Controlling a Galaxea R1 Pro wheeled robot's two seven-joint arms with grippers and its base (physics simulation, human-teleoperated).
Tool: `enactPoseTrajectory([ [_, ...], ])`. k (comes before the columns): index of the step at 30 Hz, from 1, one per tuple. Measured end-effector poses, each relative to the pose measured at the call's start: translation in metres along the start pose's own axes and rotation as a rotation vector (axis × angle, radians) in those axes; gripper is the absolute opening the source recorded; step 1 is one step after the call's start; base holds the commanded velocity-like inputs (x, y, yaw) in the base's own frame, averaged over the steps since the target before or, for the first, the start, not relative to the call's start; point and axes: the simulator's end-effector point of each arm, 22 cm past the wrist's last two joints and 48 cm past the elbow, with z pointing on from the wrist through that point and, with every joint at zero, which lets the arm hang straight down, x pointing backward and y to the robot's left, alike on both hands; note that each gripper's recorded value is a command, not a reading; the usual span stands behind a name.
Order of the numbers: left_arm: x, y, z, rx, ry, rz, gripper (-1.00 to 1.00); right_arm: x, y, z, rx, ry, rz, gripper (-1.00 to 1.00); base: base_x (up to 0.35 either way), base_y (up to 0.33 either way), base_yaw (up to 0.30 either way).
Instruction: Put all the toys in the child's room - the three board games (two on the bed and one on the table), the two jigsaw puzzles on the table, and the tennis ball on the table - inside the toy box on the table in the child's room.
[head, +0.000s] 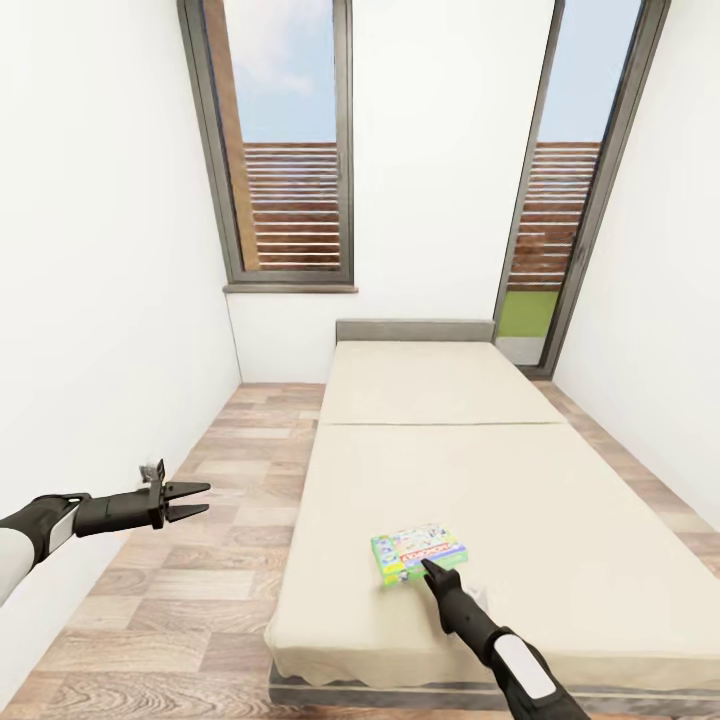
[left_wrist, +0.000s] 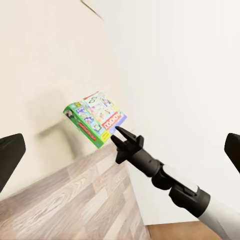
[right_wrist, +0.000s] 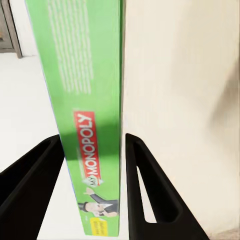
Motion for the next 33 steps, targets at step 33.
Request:
enactPoseTrajectory([
  [33, -0.030, -0.051, -0.012, -0.014, 0.013, 0.033, 1.00, -0.019, 0.130, -0.029, -0.081, 0.142, -0.363, -1.00, -0.005, 0.000, 0.000],
])
